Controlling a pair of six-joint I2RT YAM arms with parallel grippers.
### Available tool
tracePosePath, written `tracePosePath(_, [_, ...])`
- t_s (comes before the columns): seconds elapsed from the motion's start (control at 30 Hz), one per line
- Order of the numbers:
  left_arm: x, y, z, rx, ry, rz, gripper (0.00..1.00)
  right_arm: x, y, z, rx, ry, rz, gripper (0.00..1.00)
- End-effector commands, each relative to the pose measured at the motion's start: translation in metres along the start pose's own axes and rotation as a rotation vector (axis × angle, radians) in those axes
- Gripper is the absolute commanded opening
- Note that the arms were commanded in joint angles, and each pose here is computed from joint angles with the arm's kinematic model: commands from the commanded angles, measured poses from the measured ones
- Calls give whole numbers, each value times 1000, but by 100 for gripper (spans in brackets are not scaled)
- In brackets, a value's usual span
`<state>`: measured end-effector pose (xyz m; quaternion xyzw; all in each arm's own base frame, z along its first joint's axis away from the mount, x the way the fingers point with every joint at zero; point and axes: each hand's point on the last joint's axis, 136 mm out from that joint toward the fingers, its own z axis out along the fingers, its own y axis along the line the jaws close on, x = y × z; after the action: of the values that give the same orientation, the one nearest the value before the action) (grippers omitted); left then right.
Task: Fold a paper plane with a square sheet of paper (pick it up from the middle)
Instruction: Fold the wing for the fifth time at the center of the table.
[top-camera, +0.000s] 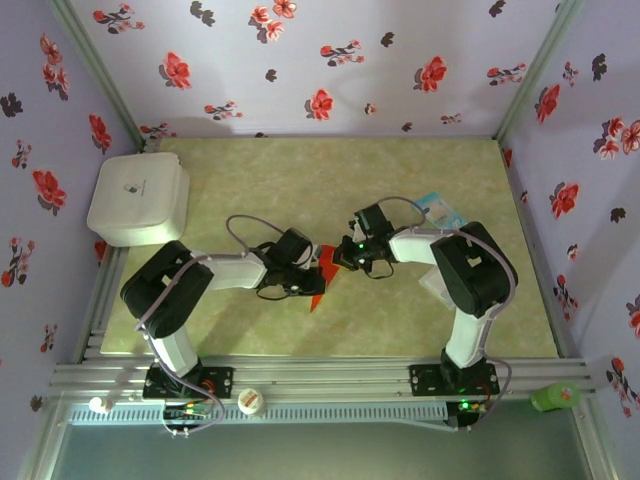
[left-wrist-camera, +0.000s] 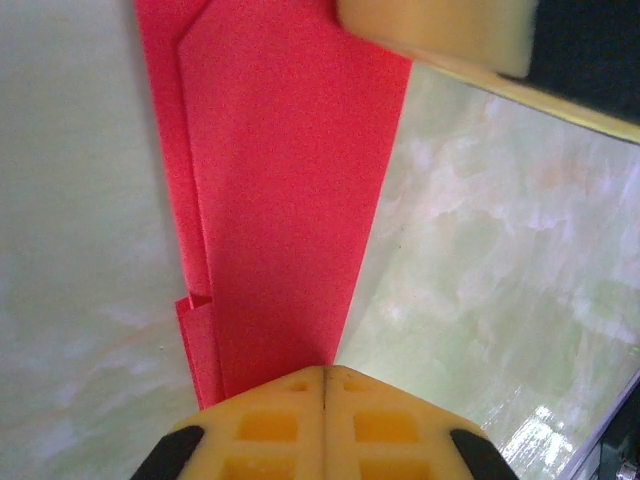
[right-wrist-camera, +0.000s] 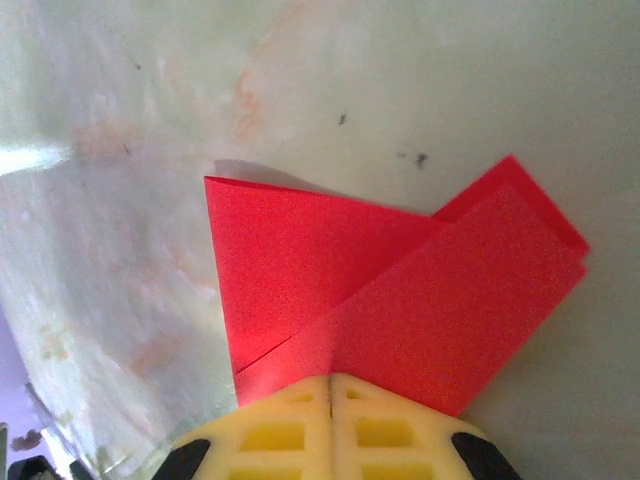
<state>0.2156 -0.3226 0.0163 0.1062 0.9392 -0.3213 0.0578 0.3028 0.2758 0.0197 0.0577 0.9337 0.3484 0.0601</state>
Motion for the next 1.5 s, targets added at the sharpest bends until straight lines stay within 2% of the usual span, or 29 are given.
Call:
tracePosePath(0.0, [41, 39, 2, -152, 116, -36, 5, -9, -3, -16, 30, -77, -36, 6])
tracePosePath(0.17, [36, 36, 2, -142, 103, -27, 4, -5, 15, -10, -98, -73, -57, 5])
tracePosePath(0.3, [36, 35, 3, -134, 98, -31, 4, -7, -14, 1, -12, -53, -4, 4])
tracePosePath(0.47, [34, 32, 3, -119, 88, -39, 4, -26, -33, -1, -3, -91, 63, 4])
tracePosePath(0.67, [34, 32, 4, -110, 78, -58, 3, -50, -40, -14, -8, -146, 94, 5])
tracePosePath(0.8, [30, 27, 5, -91, 59, -73, 3, -58, -27, -28, -43, -173, 74, 7])
tracePosePath(0.93, [12, 22, 6, -106, -41, -157, 4, -57, -18, -53, -25, -224, 39, 11])
tracePosePath(1.1, [-22, -18, -3, -18, -148, -151, 13, -47, -21, -69, 0, -249, 36, 14])
tracePosePath(1.27, [-39, -45, -33, 28, -213, -99, 24, -33, -26, -77, 11, -250, 30, 17])
tracePosePath(1.37, [-45, -42, -50, 7, -253, -90, 29, -27, -26, -77, -11, -240, 39, 19])
tracePosePath(1.47, [-49, -24, -59, -20, -264, -119, 29, -24, -22, -73, -50, -226, 52, 20])
